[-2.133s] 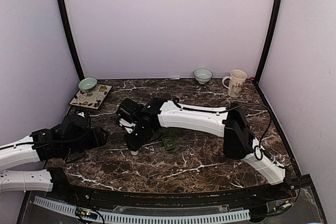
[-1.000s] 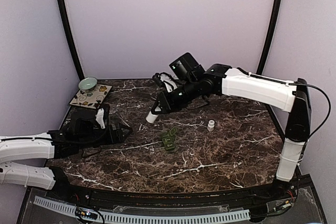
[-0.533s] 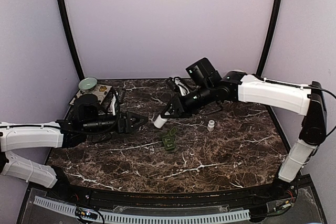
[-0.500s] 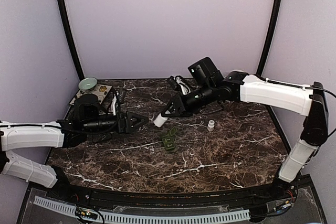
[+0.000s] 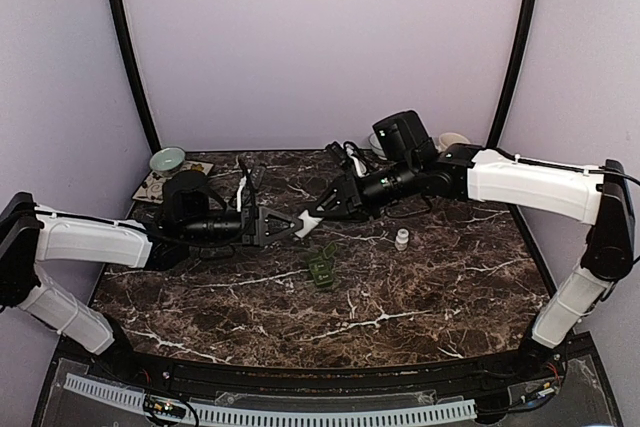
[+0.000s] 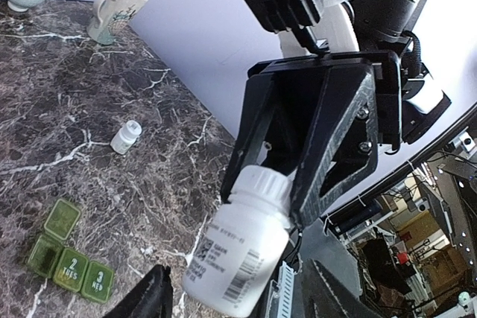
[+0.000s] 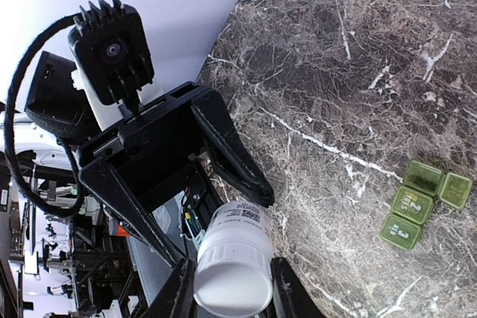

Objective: Sort the pills into containers
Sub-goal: Hold the pill bottle.

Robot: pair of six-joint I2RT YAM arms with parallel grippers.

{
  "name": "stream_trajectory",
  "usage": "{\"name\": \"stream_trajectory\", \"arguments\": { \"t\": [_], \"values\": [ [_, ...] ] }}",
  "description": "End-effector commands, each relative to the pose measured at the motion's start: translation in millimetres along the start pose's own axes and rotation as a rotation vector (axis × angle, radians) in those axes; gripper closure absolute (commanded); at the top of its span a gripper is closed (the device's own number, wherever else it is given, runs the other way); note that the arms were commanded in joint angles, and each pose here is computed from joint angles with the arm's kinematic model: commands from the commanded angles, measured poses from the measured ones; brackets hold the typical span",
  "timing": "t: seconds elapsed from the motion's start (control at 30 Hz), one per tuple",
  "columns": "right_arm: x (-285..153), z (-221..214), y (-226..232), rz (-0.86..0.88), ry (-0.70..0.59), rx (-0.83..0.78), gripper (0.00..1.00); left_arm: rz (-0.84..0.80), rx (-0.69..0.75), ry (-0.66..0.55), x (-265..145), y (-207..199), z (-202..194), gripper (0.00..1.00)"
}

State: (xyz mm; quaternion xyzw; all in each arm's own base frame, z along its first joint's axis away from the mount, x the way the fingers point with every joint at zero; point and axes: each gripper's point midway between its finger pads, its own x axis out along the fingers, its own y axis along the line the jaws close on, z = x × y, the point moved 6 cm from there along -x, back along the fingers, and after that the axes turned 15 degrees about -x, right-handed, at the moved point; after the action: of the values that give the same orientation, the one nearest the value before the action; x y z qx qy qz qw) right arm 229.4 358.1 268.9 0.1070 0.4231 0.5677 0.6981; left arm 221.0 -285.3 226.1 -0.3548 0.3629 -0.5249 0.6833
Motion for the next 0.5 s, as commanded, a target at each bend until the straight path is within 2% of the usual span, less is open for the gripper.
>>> {"name": "stream_trajectory", "arguments": {
  "t": [0.0,0.07,0.23,0.47],
  "values": [
    [-9,9,4,0.042,-0.055,-0.016,0.84,-0.103,0.048,0.001,5,-19,14,0.39],
    [-9,8,2,0.045,-0.058,-0.005,0.84,-0.109,0.043,0.010,9,-17,15,0.41],
    [-8,5,-5,0.056,-0.061,0.020,0.84,-0.157,0.029,0.046,11,-17,14,0.53],
    [-7,3,-9,0.079,-0.068,0.037,0.85,-0.198,0.005,0.070,15,-17,14,0.51]
  ]
}}
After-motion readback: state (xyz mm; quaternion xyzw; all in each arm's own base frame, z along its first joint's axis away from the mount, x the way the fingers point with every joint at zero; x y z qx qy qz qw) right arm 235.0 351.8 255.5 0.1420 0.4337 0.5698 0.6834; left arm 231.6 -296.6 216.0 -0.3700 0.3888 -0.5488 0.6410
